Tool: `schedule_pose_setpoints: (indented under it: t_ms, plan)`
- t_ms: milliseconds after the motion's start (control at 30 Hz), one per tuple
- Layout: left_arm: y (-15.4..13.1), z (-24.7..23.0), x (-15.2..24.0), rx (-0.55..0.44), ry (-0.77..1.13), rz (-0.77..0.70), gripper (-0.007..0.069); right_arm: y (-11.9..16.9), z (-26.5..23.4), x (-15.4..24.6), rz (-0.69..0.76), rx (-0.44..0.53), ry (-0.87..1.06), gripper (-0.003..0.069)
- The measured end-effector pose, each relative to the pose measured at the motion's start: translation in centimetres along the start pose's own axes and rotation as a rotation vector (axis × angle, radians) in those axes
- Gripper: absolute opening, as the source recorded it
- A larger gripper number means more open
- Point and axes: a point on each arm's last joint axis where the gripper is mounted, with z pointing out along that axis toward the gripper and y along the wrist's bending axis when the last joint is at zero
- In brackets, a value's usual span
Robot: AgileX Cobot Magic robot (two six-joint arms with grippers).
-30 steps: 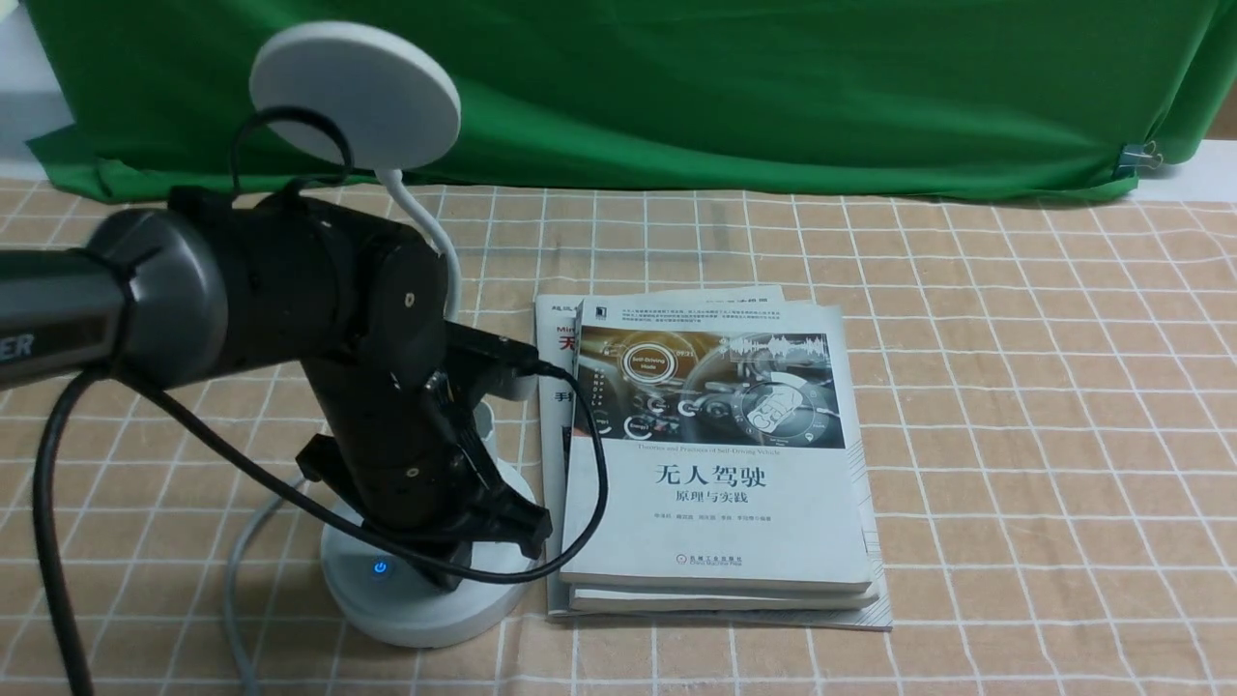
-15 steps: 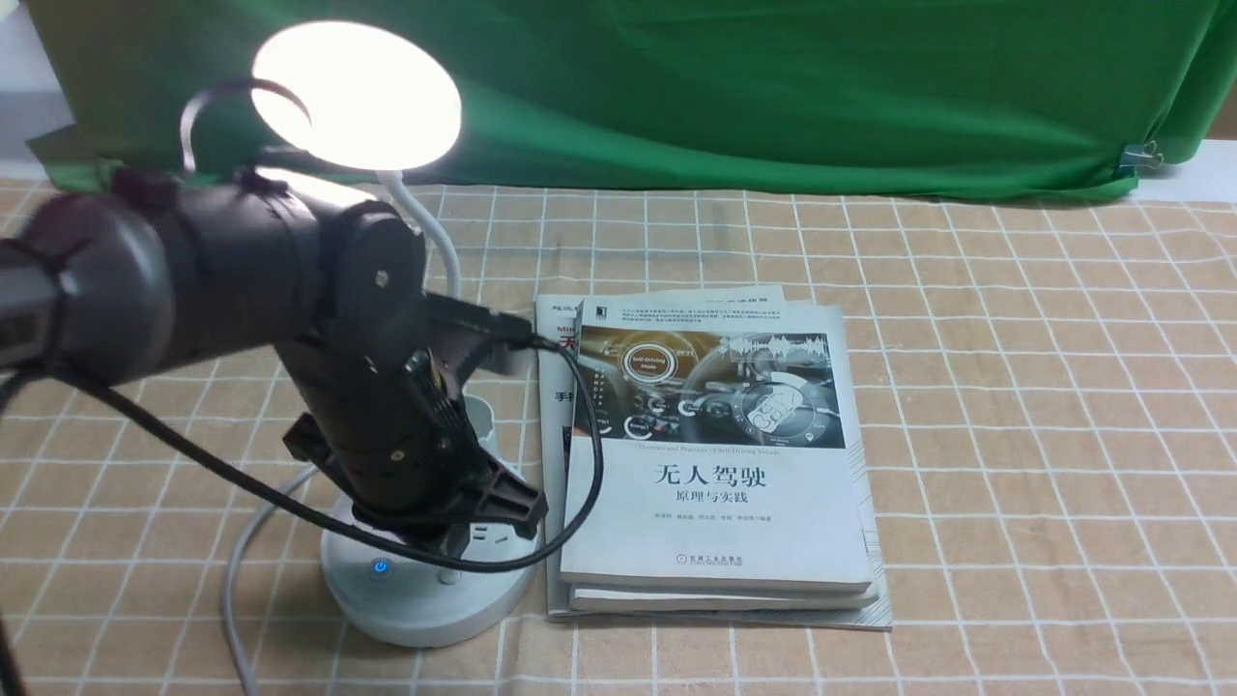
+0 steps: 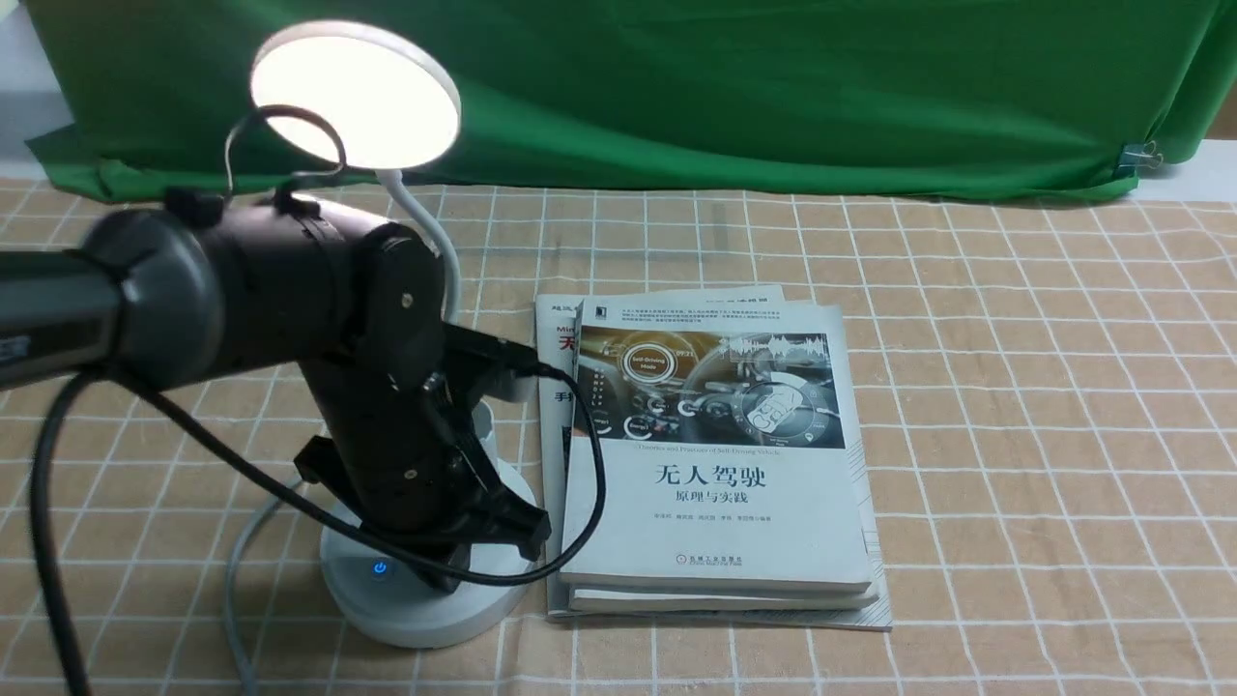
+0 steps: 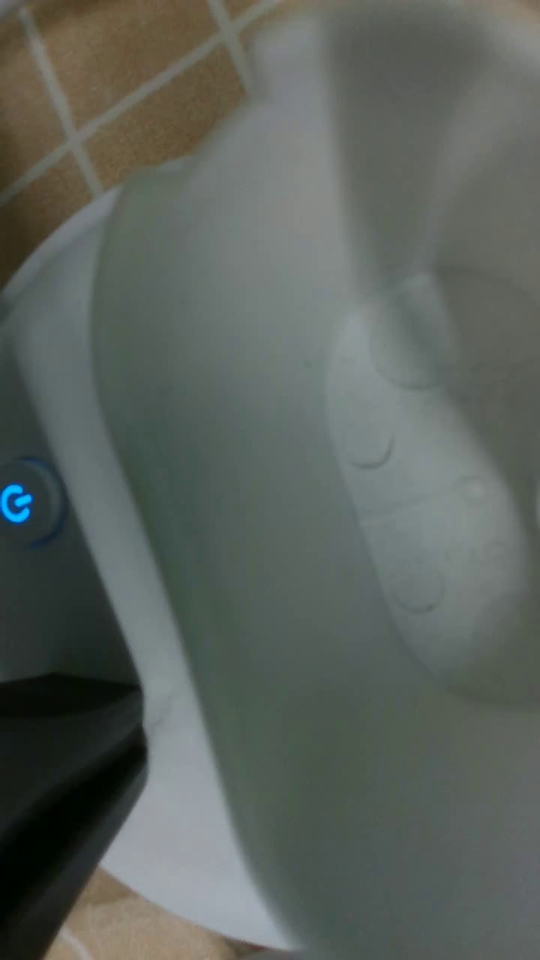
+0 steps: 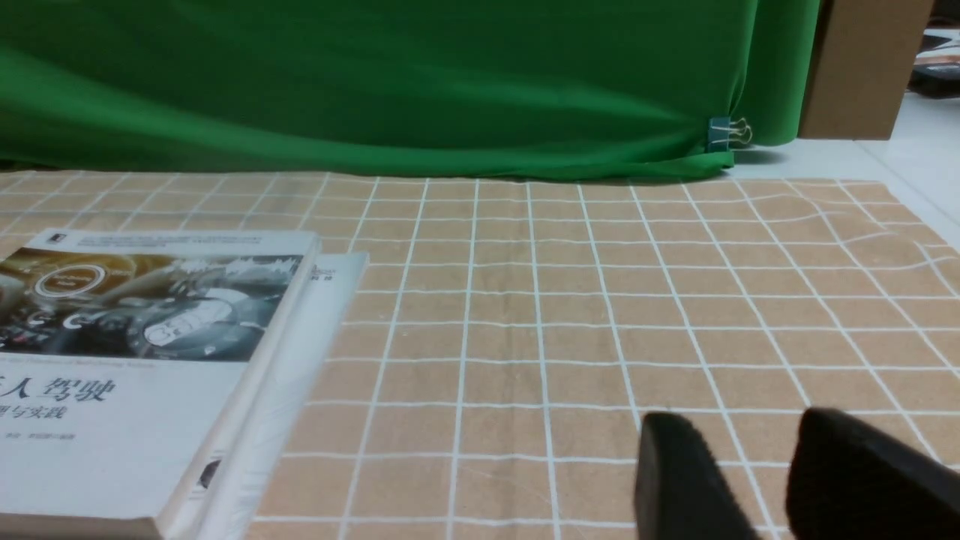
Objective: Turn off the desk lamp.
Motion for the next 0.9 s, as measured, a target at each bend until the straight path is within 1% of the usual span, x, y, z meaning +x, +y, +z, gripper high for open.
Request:
schedule_pose_setpoints:
  t_ms: [167, 300, 367, 500, 533, 633, 700, 867, 900]
  plan:
    - [0.0, 0.1, -0.1, 0.000, 0.004, 0.001, 0.0006, 0.0, 0.0, 0.0, 0.000, 0.000, 0.000, 0.0239]
    - [-0.1, -0.7, 0.1, -0.001, -0.017, 0.002, 0.0006, 0.0, 0.0, 0.0, 0.000, 0.000, 0.000, 0.0239]
    - [-0.1, -1.6, 0.3, -0.001, -0.040, 0.003, 0.0006, 0.0, 0.0, 0.0, 0.000, 0.000, 0.000, 0.0239]
    - [-1.3, -5.6, 1.6, 0.022, -0.126, 0.012, 0.0006, 0.0, 0.0, 0.0, 0.000, 0.000, 0.000, 0.0239]
    - [-1.4, -5.8, 1.7, 0.022, -0.133, 0.011, 0.0006, 0.0, 0.0, 0.0, 0.000, 0.000, 0.000, 0.0239]
    - [-3.1, -8.9, 4.3, 0.043, -0.233, 0.031, 0.0006, 0.0, 0.0, 0.0, 0.000, 0.000, 0.000, 0.0239]
    - [-3.6, -10.0, 5.6, 0.052, -0.286, 0.026, 0.0006, 0.0, 0.0, 0.0, 0.000, 0.000, 0.000, 0.0239]
    - [-3.8, -12.8, 9.9, 0.069, -0.447, 0.010, 0.0006, 0.0, 0.0, 0.0, 0.000, 0.000, 0.000, 0.0239]
    - [-3.6, -13.2, 11.4, 0.056, -0.536, 0.012, 0.0006, 0.0, 0.0, 0.0, 0.000, 0.000, 0.000, 0.0239]
